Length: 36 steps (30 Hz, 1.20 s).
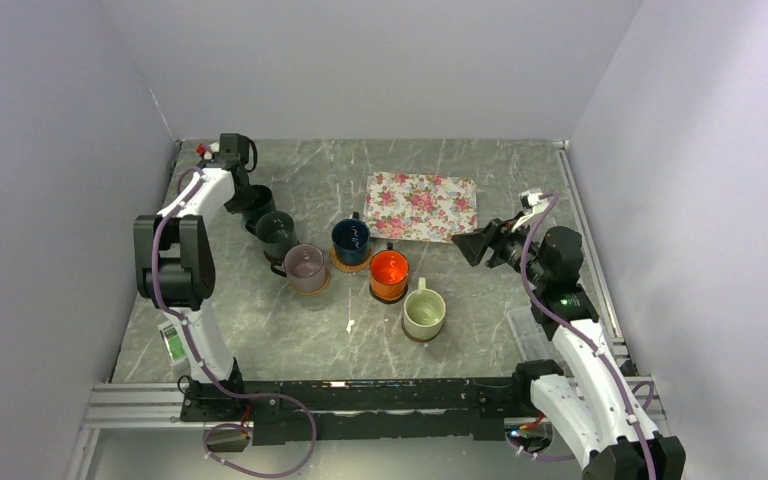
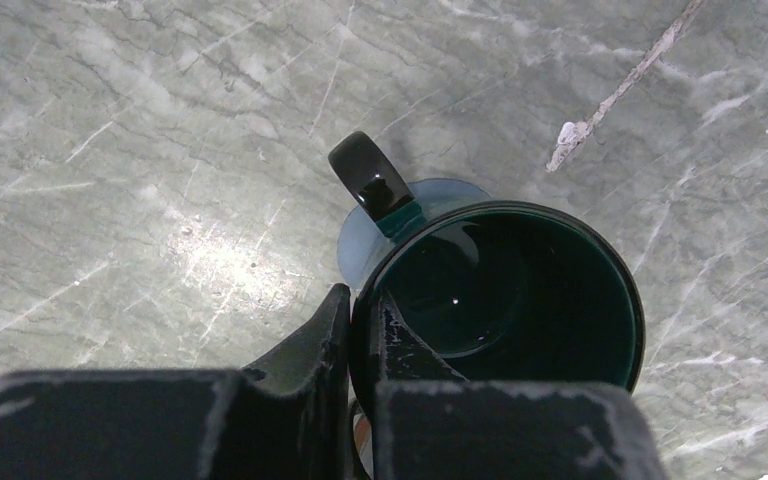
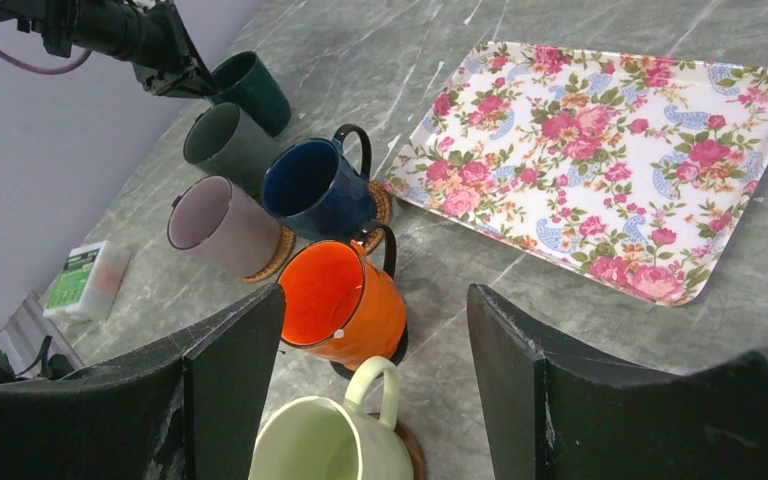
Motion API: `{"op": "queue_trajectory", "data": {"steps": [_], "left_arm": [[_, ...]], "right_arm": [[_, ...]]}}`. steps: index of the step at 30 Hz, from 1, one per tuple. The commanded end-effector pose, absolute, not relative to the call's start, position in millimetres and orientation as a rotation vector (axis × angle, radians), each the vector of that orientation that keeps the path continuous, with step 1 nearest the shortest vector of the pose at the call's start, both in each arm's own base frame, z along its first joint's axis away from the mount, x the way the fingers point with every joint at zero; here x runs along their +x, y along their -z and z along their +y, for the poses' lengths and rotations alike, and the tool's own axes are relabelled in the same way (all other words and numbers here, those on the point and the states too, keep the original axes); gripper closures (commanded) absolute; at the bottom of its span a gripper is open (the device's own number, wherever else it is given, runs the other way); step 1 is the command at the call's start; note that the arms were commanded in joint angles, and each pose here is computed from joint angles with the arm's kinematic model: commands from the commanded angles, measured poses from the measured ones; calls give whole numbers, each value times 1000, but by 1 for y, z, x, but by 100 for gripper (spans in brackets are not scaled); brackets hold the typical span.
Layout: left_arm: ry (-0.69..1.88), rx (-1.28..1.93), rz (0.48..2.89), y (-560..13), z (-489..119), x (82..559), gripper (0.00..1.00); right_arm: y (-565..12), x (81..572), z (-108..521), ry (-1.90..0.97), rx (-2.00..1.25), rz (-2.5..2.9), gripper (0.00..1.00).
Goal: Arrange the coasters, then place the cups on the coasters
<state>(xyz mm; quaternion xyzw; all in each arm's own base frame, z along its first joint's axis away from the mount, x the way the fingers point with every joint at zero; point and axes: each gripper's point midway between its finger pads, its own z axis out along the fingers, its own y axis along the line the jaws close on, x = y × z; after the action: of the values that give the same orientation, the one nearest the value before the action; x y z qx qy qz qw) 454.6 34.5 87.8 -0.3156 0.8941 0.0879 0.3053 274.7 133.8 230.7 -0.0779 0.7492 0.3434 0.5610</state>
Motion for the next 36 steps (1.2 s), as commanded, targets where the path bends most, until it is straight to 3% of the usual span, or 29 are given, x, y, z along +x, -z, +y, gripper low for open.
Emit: {"op": "queue_trajectory", "data": {"steps": [1,17,23,27,30,36], "left_arm": [[-225,-841,2309,-99,39,463,87],[-214,-866,2274,-114,41,459,45],[-186,-835,2199,-148,42,456,29],[-163,-773,2132,-183,43,451,12],[-157,-692,2083,-210,43,446,7],[-232,-480,2001,-263,35,418,6]], "right_arm": [[-238,275,132,-800,-180,1735,28],[-238,277,127,-769,-155,1735,24],[-237,281,121,-729,-136,1759,7],[-233,286,114,-682,-91,1797,1],[-225,295,97,-590,8,1844,0],[-220,303,56,-348,167,1881,0]]}}
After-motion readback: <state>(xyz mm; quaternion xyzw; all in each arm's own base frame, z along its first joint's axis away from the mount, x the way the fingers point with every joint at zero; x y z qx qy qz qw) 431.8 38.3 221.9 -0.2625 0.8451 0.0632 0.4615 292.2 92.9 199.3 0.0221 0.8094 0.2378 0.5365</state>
